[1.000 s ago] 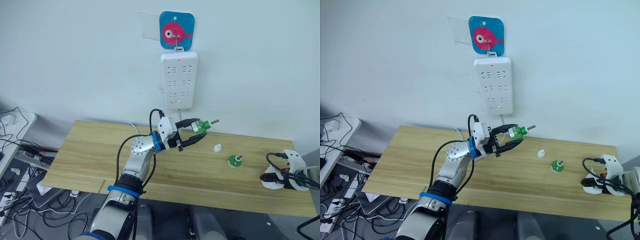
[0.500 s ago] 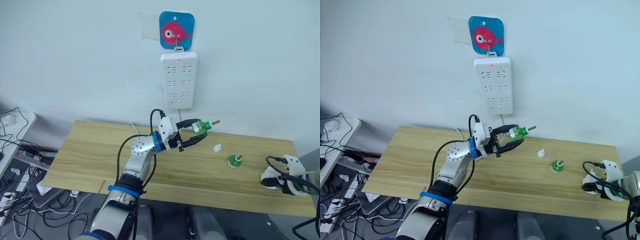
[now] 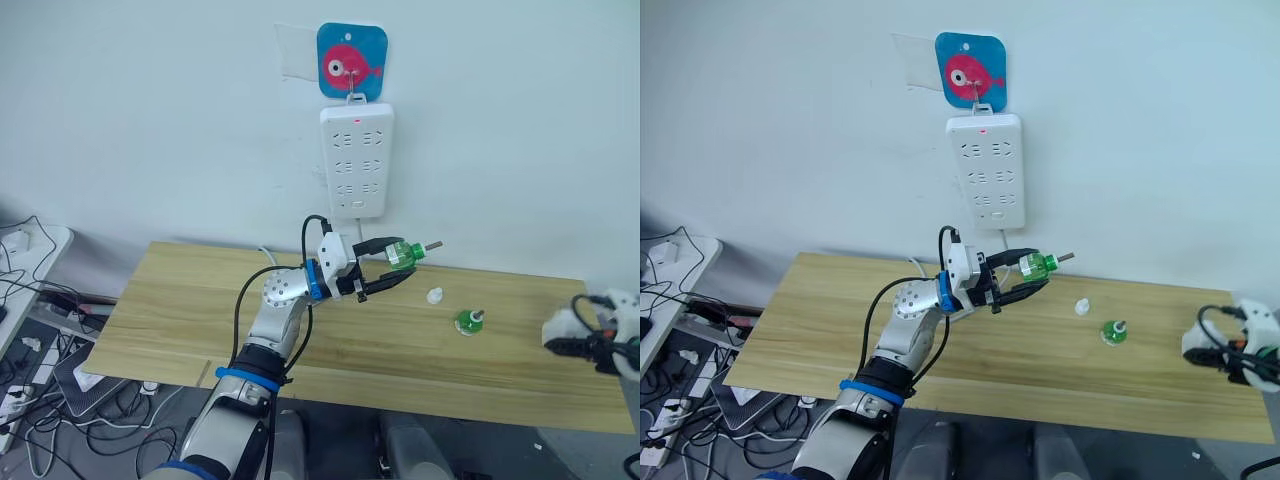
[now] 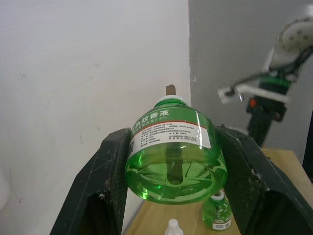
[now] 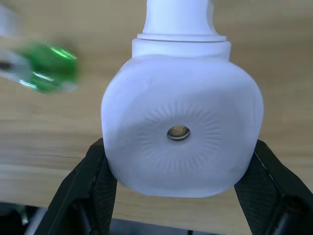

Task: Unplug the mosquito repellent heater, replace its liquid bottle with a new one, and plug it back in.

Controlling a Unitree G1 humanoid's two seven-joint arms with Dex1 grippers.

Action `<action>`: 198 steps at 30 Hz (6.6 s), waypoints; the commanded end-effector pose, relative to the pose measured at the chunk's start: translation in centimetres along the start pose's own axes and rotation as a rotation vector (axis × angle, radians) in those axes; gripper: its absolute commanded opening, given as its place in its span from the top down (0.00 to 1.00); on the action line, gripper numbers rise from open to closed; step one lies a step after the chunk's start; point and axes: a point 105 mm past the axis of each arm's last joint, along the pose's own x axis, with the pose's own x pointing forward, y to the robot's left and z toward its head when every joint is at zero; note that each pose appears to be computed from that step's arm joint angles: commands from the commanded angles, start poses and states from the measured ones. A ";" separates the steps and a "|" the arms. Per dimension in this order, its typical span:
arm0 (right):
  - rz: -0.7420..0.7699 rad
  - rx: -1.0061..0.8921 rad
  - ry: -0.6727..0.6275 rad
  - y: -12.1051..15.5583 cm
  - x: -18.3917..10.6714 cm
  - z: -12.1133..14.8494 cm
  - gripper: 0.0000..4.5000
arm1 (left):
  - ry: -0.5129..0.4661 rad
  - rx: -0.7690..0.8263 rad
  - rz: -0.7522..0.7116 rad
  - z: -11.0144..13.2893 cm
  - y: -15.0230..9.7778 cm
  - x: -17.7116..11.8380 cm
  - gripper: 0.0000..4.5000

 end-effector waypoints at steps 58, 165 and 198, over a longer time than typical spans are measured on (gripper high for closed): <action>1.007 -0.207 -0.121 22.4 -6.7 3.3 0.36 | -0.072 -0.186 -0.396 6.6 -1.2 -0.2 0.50; 0.977 -0.313 0.015 24.4 -5.3 1.5 0.36 | -0.132 -0.112 -0.482 6.0 -3.6 1.6 0.50; 1.068 -0.295 0.030 24.4 -6.6 -1.6 0.01 | -0.161 -0.117 -0.325 6.6 -0.3 2.5 0.50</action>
